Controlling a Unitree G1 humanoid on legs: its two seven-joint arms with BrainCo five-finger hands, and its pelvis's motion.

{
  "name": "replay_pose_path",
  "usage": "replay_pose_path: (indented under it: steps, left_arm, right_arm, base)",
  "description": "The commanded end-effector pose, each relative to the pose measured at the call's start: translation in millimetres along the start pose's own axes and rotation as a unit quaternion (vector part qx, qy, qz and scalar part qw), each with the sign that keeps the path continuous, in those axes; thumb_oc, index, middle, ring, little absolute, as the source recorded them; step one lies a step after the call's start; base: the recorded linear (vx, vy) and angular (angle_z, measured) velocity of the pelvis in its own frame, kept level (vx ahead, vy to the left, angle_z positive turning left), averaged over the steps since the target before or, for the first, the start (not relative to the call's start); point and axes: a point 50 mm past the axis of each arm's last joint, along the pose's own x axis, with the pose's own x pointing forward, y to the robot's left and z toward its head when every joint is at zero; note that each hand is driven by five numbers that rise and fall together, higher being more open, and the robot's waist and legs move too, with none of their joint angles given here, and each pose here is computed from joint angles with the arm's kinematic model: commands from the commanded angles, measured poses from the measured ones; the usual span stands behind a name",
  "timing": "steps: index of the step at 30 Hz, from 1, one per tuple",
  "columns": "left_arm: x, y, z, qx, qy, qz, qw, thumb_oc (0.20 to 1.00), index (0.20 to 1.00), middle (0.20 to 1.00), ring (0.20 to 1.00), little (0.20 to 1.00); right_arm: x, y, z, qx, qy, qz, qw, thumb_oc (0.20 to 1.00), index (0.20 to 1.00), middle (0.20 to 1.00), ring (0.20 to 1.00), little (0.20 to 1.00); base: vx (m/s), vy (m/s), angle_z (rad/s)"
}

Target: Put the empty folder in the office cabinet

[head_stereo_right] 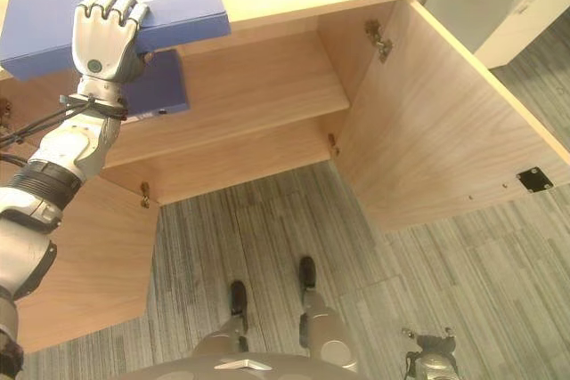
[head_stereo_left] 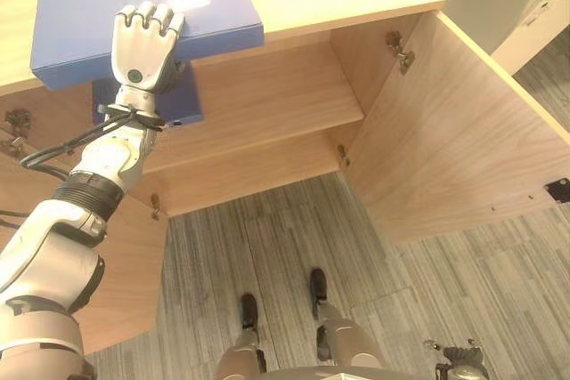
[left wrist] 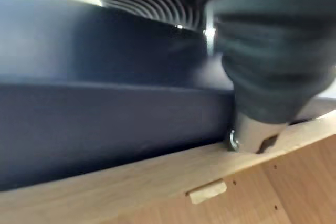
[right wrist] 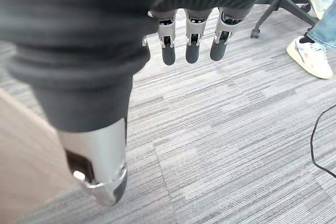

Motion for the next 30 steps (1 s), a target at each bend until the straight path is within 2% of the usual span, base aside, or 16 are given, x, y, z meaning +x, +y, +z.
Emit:
replay_pose_path:
  steps: [1,10,12,13,14,15,17,18,19,22,23,24,27,28,29,30]
  left_arm:
    - [16.3,18.4,-31.2,0.004,0.053,0.016,0.998,0.200,0.200,0.200,0.200,0.200]
    - [-2.6,21.1,-22.8,-0.100,0.080,0.053,0.990,0.200,0.200,0.200,0.200,0.200]
    - [-12.9,21.7,-16.3,-0.164,0.097,0.069,0.979,0.200,0.200,0.200,0.200,0.200]
    - [-20.7,24.4,-7.2,-0.234,0.108,0.091,0.962,0.200,0.200,0.200,0.200,0.200]
    - [-23.1,24.1,-8.4,-0.234,0.111,0.089,0.962,0.200,0.200,0.200,0.200,0.200]
    - [-28.4,25.5,-3.8,-0.277,0.123,0.102,0.947,0.200,0.200,0.200,0.200,0.200]
    - [-38.7,29.8,9.7,-0.372,0.137,0.123,0.910,0.200,0.200,0.200,0.200,0.200]
    - [-46.0,35.5,20.1,-0.457,0.148,0.139,0.866,0.200,0.200,0.200,0.200,0.200]
    - [-47.2,35.5,19.5,-0.458,0.149,0.138,0.865,0.200,0.200,0.200,0.200,0.200]
    - [-58.5,40.8,34.8,-0.579,0.157,0.140,0.788,0.200,0.200,0.200,0.200,0.200]
    - [-68.2,41.1,50.5,-0.693,0.154,0.124,0.693,0.200,0.200,0.200,0.200,0.200]
    - [-68.7,41.0,50.0,-0.695,0.154,0.123,0.692,0.200,0.200,0.200,0.200,0.200]
    - [-82.9,36.7,66.5,-0.783,0.151,0.076,0.599,0.200,0.200,0.200,0.200,0.200]
    - [-89.0,35.2,70.6,-0.803,0.151,0.062,0.573,0.200,0.200,0.200,0.200,0.200]
    - [-89.4,35.2,70.4,-0.803,0.152,0.062,0.573,0.200,0.200,0.200,0.200,0.200]
    - [-102.1,30.5,78.5,-0.828,0.154,0.026,0.538,0.200,0.200,0.200,0.200,0.200]
  right_arm:
    - [4.1,-15.7,18.0,0.039,-0.028,-0.033,0.998,1.000,1.000,1.000,1.000,1.000]
    - [-1.7,6.3,45.5,0.075,-0.095,0.012,0.993,1.000,1.000,1.000,1.000,1.000]
    - [-5.3,12.0,58.6,0.088,-0.124,0.030,0.988,1.000,1.000,1.000,1.000,1.000]
    - [-9.8,19.8,73.3,0.106,-0.151,0.051,0.982,1.000,1.000,1.000,1.000,1.000]
    - [-9.7,18.9,72.9,0.102,-0.151,0.050,0.982,1.000,1.000,1.000,1.000,1.000]
    - [-12.3,22.0,79.7,0.116,-0.163,0.061,0.978,1.000,1.000,1.000,1.000,1.000]
    - [-19.2,31.9,101.7,0.133,-0.195,0.086,0.968,1.000,1.000,1.000,1.000,1.000]
    - [-30.7,42.7,126.5,0.148,-0.237,0.117,0.953,1.000,1.000,1.000,1.000,1.000]
    - [-30.7,42.3,125.9,0.147,-0.237,0.116,0.953,1.000,1.000,1.000,1.000,1.000]
    - [-50.6,54.1,158.6,0.161,-0.297,0.158,0.928,1.000,1.000,1.000,1.000,1.000]
    - [-65.6,62.2,183.4,0.178,-0.331,0.197,0.906,1.000,1.000,1.000,1.000,1.000]
    - [-65.4,61.9,183.1,0.177,-0.330,0.197,0.906,1.000,1.000,1.000,1.000,1.000]
    - [-82.1,71.7,207.4,0.191,-0.357,0.242,0.882,1.000,1.000,1.000,1.000,1.000]
    - [-91.9,72.9,219.2,0.192,-0.378,0.263,0.867,1.000,1.000,1.000,1.000,1.000]
    - [-91.8,72.8,218.8,0.192,-0.378,0.263,0.867,1.000,1.000,1.000,1.000,1.000]
    - [-102.1,70.5,231.0,0.210,-0.398,0.283,0.847,1.000,1.000,1.000,1.000,1.000]
  base:
    - [0.00,0.000,0.00]
    - [-0.01,0.027,-0.02]
    - [0.05,0.053,-0.05]
    - [0.02,0.045,-0.07]
    - [0.03,0.046,-0.12]
    - [-0.01,0.032,-0.08]
    - [0.03,0.061,-0.01]
    - [0.03,0.059,0.04]
    - [0.02,0.061,0.06]
    - [0.02,0.048,0.02]
    - [0.02,0.047,0.00]
    - [0.03,0.041,-0.02]
    - [0.01,0.028,0.02]
    - [0.01,0.033,0.02]
    - [0.01,0.040,0.04]
    - [0.02,0.034,0.02]
